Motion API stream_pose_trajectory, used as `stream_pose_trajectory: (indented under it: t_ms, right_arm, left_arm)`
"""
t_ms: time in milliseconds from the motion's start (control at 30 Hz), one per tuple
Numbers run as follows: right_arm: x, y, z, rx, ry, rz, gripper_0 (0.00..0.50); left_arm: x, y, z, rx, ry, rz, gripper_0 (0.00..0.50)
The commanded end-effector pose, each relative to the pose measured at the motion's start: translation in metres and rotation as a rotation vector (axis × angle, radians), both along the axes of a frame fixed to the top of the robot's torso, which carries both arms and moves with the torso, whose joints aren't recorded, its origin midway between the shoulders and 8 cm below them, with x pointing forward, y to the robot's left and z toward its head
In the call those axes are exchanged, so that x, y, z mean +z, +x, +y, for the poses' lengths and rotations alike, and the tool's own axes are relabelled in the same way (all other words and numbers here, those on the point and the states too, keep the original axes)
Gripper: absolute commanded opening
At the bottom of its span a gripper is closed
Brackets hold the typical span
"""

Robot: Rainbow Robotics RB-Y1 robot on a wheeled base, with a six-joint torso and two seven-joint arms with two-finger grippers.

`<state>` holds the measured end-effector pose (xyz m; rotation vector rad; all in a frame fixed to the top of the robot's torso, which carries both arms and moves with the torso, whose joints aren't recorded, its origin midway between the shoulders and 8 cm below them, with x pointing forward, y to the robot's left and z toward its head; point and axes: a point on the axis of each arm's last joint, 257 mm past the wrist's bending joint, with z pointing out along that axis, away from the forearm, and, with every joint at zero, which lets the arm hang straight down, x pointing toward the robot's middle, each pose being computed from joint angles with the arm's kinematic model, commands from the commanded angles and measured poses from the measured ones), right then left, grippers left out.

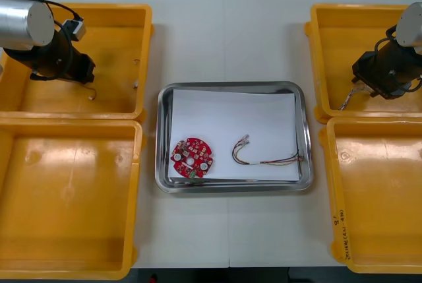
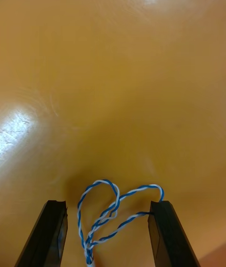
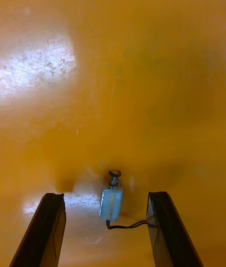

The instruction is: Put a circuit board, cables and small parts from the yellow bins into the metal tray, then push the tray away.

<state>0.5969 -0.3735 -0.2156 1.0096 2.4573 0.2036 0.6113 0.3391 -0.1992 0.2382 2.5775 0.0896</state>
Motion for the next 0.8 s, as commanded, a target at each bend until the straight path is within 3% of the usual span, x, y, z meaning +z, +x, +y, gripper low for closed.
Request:
stream_pose_trajectory:
  t_ms: [33, 200, 333, 367, 400, 467, 533, 800]
  right_arm:
    - [-0.006, 0.002, 0.009, 0.022, 0.004, -0.014, 0.500]
    - [-0.008, 0.003, 0.009, 0.024, 0.007, -0.022, 0.486]
    - [-0.010, 0.004, 0.010, 0.019, 0.017, -0.029, 0.285]
    - [-0.010, 0.004, 0.011, 0.019, 0.017, -0.030, 0.198]
    - [-0.009, 0.005, 0.011, 0.019, 0.017, -0.031, 0.156]
    - [-0.009, 0.005, 0.011, 0.021, 0.016, -0.033, 0.022]
    - [-0.009, 0.005, 0.011, 0.021, 0.018, -0.032, 0.000]
    - [0.001, 0.010, 0.009, 0.023, 0.024, -0.063, 0.000]
  left_arm:
    - [0.016, 0.017, -0.023, -0.096, 0.042, -0.051, 0.500]
    - [0.012, 0.016, -0.023, -0.100, 0.045, -0.050, 0.500]
    - [0.009, 0.015, -0.024, -0.105, 0.051, -0.045, 0.500]
    - [0.008, 0.015, -0.024, -0.109, 0.056, -0.046, 0.500]
    - [0.007, 0.015, -0.024, -0.109, 0.056, -0.046, 0.416]
    - [0.003, 0.016, -0.024, -0.111, 0.058, -0.055, 0.000]
    - [0.000, 0.017, -0.023, -0.111, 0.056, -0.063, 0.000]
    - [-0.005, 0.018, -0.019, -0.106, 0.052, -0.073, 0.000]
